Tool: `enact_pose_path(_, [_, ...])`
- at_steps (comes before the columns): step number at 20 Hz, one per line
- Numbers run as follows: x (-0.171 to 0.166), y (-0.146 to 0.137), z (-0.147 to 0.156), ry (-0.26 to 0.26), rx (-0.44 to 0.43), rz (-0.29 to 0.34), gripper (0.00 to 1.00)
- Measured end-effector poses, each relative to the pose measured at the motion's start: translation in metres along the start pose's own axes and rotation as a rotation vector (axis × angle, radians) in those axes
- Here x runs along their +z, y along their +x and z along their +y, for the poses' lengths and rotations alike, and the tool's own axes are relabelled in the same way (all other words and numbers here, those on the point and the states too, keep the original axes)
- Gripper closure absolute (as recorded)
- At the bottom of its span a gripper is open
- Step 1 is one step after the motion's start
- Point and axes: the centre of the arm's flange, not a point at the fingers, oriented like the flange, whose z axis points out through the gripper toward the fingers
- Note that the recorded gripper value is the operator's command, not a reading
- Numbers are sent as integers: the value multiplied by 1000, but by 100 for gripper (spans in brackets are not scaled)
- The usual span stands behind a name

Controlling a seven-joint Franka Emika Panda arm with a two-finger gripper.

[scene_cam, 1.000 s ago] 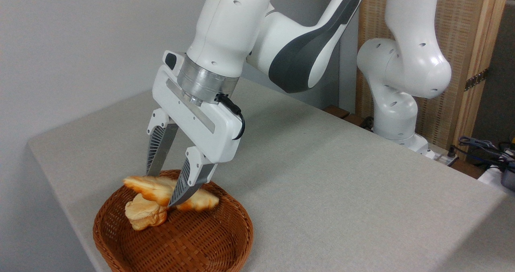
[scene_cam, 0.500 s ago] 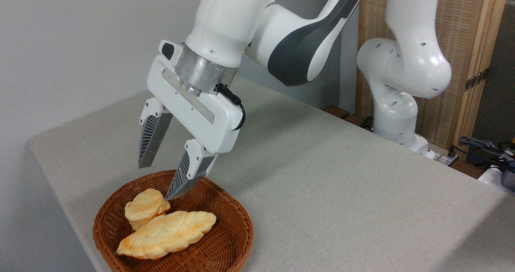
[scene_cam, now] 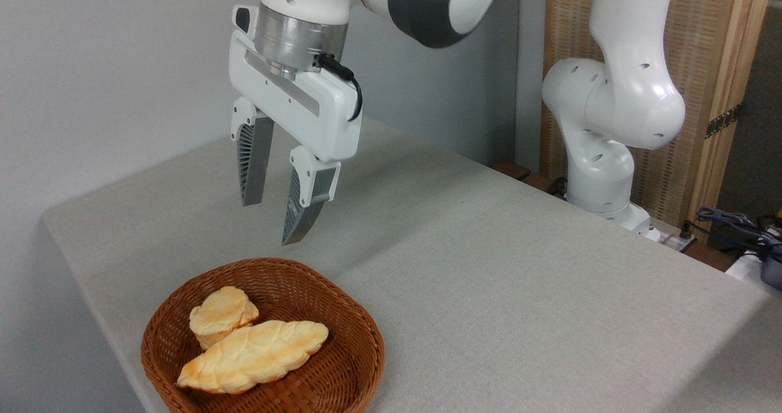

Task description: Put bread into the basket

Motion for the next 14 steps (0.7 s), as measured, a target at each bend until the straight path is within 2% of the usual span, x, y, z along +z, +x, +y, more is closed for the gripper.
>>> enact_pose_path(5, [5,-8,12,-48,43,-155,0])
enact_pose_path(9, [14,-7,30,-3,62,-308,0])
enact_pose_path(14, [15,-7,32,3,35,-318,0])
